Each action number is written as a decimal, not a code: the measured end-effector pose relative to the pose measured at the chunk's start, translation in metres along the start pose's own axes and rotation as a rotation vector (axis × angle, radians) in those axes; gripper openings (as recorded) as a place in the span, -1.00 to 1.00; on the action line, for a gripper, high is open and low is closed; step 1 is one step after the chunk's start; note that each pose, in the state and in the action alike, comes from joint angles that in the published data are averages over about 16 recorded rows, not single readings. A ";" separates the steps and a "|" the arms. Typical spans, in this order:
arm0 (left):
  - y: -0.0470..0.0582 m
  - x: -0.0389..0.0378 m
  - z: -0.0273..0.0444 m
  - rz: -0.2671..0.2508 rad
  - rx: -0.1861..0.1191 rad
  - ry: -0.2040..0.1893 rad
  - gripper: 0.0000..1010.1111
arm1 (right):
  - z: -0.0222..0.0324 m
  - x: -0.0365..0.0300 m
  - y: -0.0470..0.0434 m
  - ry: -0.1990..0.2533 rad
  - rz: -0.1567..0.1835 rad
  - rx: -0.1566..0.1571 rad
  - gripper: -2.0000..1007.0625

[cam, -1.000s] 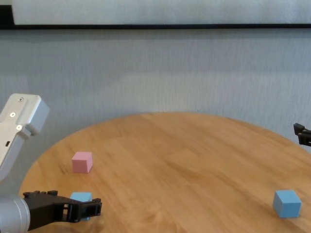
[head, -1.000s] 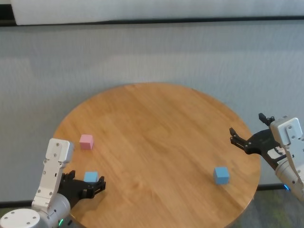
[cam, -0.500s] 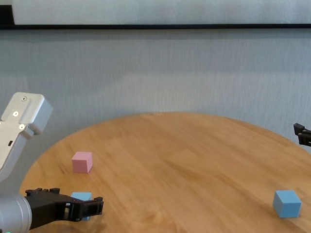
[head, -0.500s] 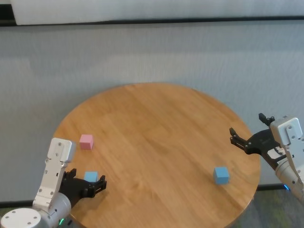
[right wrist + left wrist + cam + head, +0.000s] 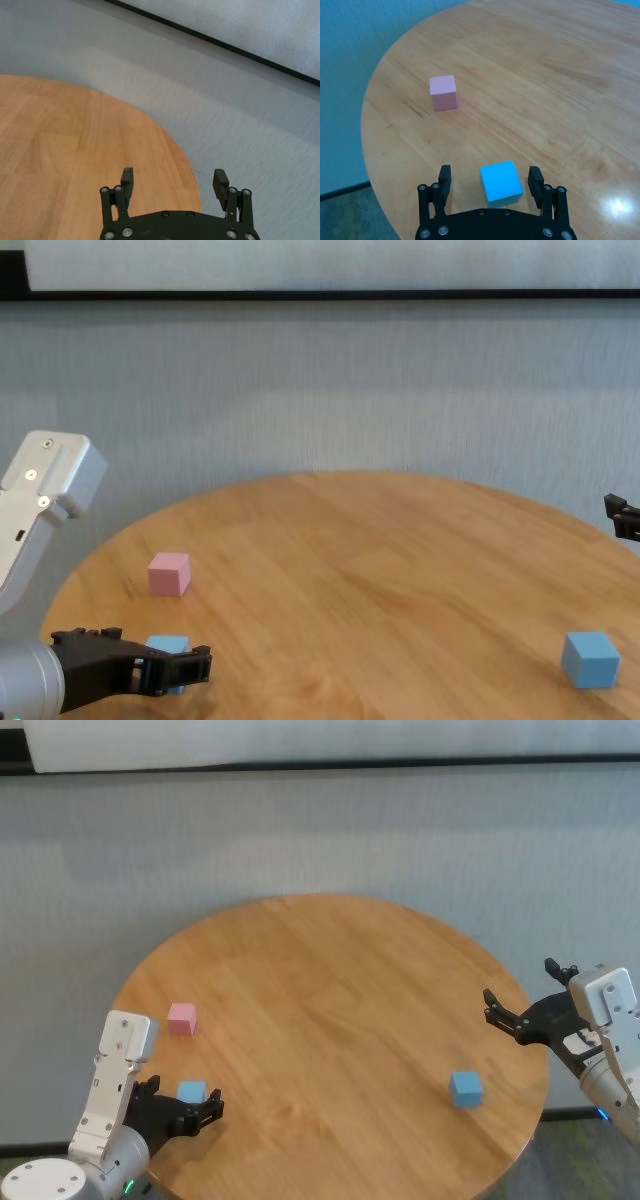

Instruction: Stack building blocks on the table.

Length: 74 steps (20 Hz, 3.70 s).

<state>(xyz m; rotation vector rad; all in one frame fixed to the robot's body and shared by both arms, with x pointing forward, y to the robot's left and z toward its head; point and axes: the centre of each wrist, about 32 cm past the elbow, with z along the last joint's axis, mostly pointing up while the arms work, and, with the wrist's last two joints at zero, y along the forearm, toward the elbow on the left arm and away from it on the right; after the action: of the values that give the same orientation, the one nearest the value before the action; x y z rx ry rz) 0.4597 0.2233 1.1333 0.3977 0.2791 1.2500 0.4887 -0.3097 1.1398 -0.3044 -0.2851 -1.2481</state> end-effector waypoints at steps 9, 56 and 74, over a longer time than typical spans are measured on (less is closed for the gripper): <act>0.000 0.0001 -0.0001 0.001 0.000 0.003 0.78 | 0.0000 0.0000 0.0000 0.000 0.000 0.000 1.00; -0.021 -0.0130 0.0441 -0.258 -0.127 -0.213 -0.20 | 0.0000 0.0000 0.0000 0.000 0.000 0.000 1.00; -0.065 -0.0397 0.0639 -0.396 -0.082 -0.314 -0.20 | 0.0000 0.0000 0.0000 0.000 0.000 0.000 1.00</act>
<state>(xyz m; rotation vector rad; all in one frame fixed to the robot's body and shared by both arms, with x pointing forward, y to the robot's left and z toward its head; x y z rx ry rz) 0.5304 0.1596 1.1617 0.4363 0.0333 0.7937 0.4887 -0.3097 1.1398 -0.3044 -0.2851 -1.2480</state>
